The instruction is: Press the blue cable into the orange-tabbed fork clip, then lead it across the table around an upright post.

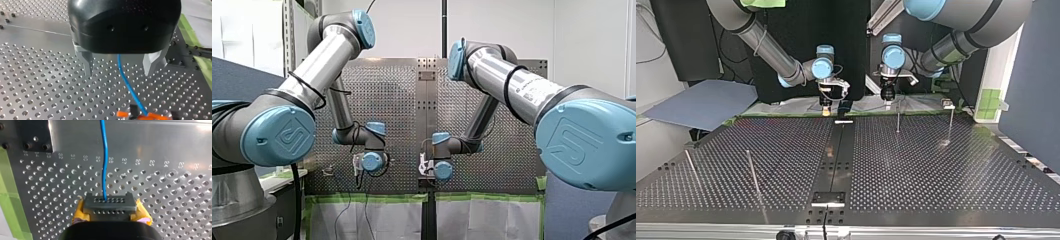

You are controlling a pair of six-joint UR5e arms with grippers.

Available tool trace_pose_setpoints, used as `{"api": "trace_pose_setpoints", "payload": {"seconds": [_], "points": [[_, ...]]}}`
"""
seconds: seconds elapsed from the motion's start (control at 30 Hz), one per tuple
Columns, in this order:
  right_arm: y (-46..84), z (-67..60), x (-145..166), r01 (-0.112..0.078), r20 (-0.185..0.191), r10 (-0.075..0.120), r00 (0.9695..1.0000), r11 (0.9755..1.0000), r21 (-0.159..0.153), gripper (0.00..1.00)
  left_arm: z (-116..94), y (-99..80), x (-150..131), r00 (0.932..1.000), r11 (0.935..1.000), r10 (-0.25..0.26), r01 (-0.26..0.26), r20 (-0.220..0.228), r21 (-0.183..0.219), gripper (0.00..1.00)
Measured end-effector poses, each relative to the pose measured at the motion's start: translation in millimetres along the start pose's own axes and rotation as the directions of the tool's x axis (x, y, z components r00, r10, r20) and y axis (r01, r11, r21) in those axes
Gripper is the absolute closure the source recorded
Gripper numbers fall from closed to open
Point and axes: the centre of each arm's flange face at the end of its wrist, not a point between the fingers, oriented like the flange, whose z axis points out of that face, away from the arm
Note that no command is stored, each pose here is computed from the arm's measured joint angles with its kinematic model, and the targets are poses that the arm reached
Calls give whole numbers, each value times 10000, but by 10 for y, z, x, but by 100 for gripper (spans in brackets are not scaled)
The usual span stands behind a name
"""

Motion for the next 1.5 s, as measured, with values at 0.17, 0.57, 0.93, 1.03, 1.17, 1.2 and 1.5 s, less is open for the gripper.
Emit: {"api": "trace_pose_setpoints", "payload": {"seconds": [0.17,0.57,0.93,1.03,1.17,1.2,1.5], "points": [[-2,-2,-2,-2,8,2,10000,10000,6,100,79,-21,-53,10000,10000,-17,17,52,-77,0],[-3,-2,-1,-27,8,27,10000,10000,14,100,205,-82,-137,9997,9999,130,-132,-213,-95,0],[-2,-1,-2,-38,11,38,10000,10000,16,100,147,-79,-95,9991,9997,171,-178,-396,-184,0],[-3,-1,-2,-42,10,42,10000,10000,18,100,146,-78,-94,9991,9997,169,-176,-395,-193,0],[-5,-3,-3,-42,12,42,10000,10000,21,100,146,-77,-94,9991,9997,168,-176,-393,-196,0],[-5,-3,-2,-43,11,43,10000,10000,22,100,144,-80,-94,9991,9997,169,-176,-394,-189,0],[-14,-4,-2,-43,10,43,10000,9999,93,100,150,-104,-57,9990,9995,184,-194,-402,-241,0]]}}
